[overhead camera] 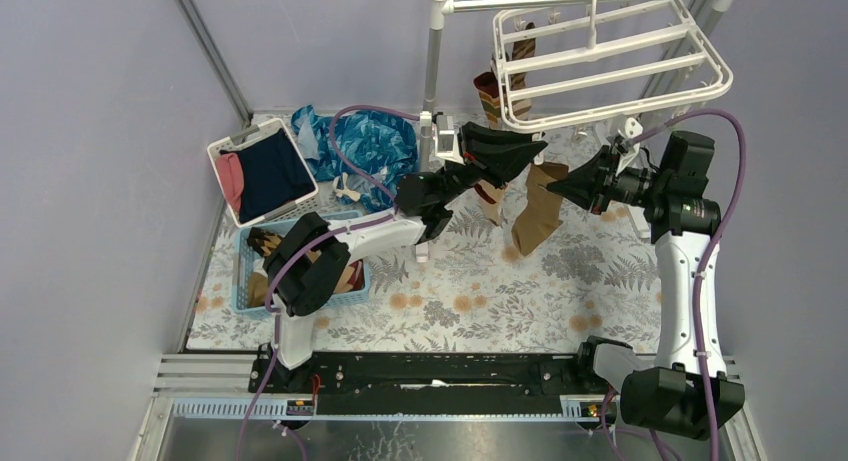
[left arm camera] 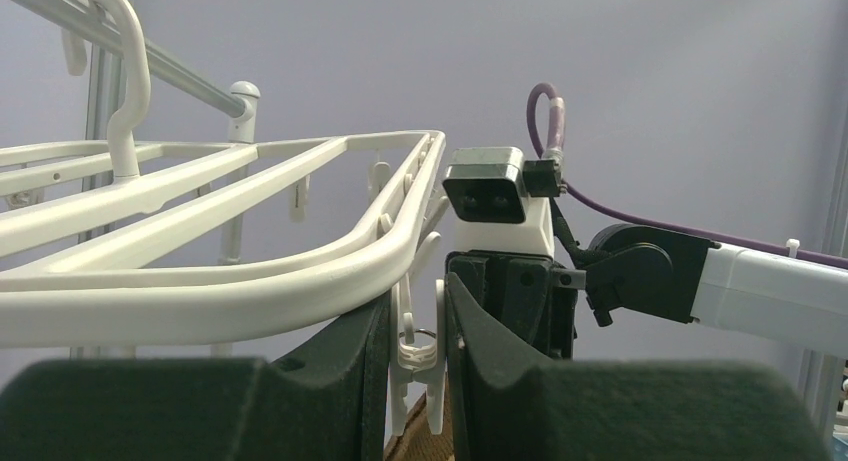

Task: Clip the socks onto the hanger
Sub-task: Clamp the sock onto the hanger.

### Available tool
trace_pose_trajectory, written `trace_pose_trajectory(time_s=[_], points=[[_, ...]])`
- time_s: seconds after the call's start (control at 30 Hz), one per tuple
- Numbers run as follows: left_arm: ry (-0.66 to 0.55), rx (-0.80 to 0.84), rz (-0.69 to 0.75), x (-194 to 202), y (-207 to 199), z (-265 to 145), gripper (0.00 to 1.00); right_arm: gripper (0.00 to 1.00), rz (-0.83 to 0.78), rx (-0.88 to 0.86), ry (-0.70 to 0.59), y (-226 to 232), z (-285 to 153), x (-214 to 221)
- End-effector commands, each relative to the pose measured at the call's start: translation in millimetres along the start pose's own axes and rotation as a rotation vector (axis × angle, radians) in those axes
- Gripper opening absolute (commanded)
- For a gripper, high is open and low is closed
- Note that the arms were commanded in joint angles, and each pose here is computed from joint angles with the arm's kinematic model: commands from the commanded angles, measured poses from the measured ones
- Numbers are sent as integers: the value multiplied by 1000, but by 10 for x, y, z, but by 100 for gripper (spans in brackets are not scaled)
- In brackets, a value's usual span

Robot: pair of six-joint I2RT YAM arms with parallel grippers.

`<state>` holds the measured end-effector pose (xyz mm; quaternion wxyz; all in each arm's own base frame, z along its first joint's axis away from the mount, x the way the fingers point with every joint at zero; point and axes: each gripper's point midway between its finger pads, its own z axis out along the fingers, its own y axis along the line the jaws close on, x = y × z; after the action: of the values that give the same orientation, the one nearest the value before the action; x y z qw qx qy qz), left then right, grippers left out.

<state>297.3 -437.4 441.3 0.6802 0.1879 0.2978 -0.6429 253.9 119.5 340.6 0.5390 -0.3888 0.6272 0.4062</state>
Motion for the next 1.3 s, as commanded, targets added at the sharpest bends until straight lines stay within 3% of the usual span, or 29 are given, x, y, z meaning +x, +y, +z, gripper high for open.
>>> trace_pose_trajectory(time_s=[0.0,0.4,0.83,1.27], points=[[-57,42,20,-153,-63,64,25,11,-153,9,24,62,-22,19],[-54,44,19,-157,-58,70,25,12,-414,-62,86,351,-84,406],[-52,47,18,-151,-72,55,25,11,-446,-60,74,258,-7,60],[-54,55,6,-147,-88,46,25,10,-342,55,98,14,75,-203]])
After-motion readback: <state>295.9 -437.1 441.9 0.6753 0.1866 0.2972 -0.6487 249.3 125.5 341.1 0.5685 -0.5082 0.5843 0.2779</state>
